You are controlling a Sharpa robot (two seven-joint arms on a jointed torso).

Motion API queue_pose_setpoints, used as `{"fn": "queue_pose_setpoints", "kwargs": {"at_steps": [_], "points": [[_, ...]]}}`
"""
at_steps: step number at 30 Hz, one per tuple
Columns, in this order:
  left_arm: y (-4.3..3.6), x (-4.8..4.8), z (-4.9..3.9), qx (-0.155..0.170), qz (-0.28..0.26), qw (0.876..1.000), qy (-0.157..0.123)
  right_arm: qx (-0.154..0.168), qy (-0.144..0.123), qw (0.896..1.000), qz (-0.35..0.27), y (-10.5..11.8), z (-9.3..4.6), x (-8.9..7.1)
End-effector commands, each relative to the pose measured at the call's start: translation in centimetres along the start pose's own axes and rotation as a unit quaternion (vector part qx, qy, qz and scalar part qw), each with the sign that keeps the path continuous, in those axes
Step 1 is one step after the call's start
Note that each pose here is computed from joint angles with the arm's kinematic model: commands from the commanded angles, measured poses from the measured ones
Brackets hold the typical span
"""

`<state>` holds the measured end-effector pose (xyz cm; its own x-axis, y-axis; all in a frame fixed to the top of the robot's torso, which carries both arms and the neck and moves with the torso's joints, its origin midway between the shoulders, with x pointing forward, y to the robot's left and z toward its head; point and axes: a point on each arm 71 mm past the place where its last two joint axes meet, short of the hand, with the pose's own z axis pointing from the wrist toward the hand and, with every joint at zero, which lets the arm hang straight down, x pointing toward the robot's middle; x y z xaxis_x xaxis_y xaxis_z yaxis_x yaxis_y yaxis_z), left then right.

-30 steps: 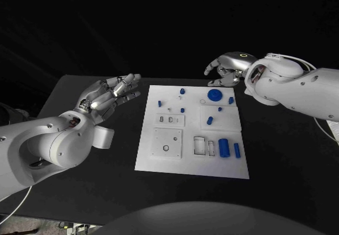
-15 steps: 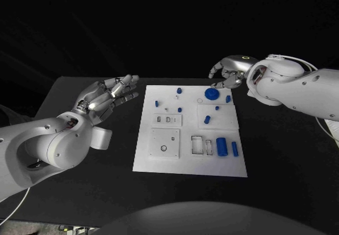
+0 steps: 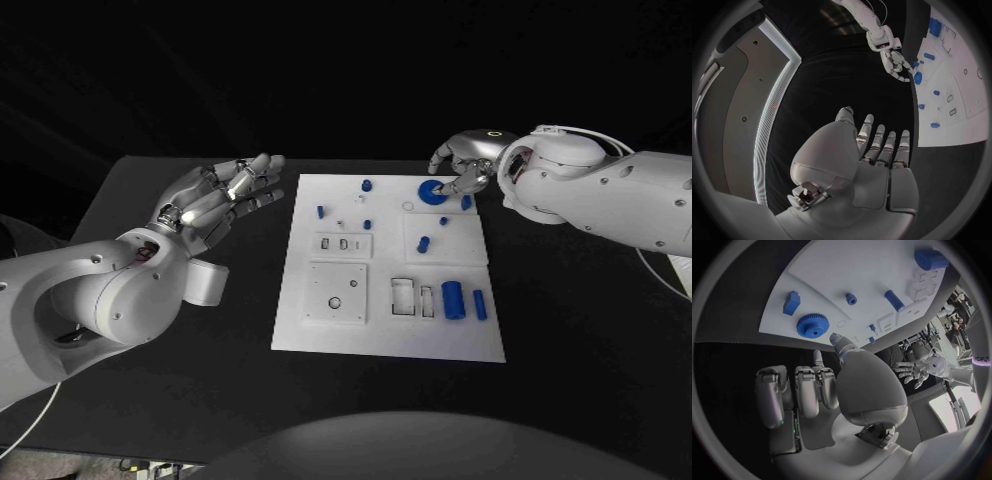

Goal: Assemble the parts on the task board

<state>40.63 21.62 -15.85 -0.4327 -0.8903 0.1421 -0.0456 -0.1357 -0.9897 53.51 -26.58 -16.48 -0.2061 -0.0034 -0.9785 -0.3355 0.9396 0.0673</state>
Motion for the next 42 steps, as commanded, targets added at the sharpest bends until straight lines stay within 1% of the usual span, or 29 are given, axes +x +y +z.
{"fn": "queue_pose_setpoints", "kwargs": {"at_steps": [1, 9, 16, 26, 34, 42], "points": [[-0.07, 0.28, 0.09, 0.003, -0.002, 1.000, 0.015, 0.011, 0.021, 1.000, -0.015, -0.3, 0.1, 0.5], [-0.07, 0.36, 0.13, 0.003, -0.002, 1.000, 0.018, 0.013, 0.027, 0.999, -0.028, -0.5, 0.1, 1.2], [-0.05, 0.34, 0.10, 0.001, -0.002, 1.000, 0.019, 0.012, 0.020, 0.999, -0.030, -0.5, 0.1, 1.3], [-0.01, 0.37, 0.09, -0.002, -0.002, 1.000, 0.021, 0.007, 0.012, 0.999, -0.030, -0.3, 0.5, 1.3], [0.03, 0.45, 0.11, -0.004, -0.003, 1.000, 0.023, 0.008, 0.017, 0.999, -0.030, -0.3, 0.9, 1.5], [0.06, 0.61, 0.17, -0.005, -0.004, 1.000, 0.027, 0.012, 0.029, 0.999, -0.031, -0.3, 1.3, 2.0]]}}
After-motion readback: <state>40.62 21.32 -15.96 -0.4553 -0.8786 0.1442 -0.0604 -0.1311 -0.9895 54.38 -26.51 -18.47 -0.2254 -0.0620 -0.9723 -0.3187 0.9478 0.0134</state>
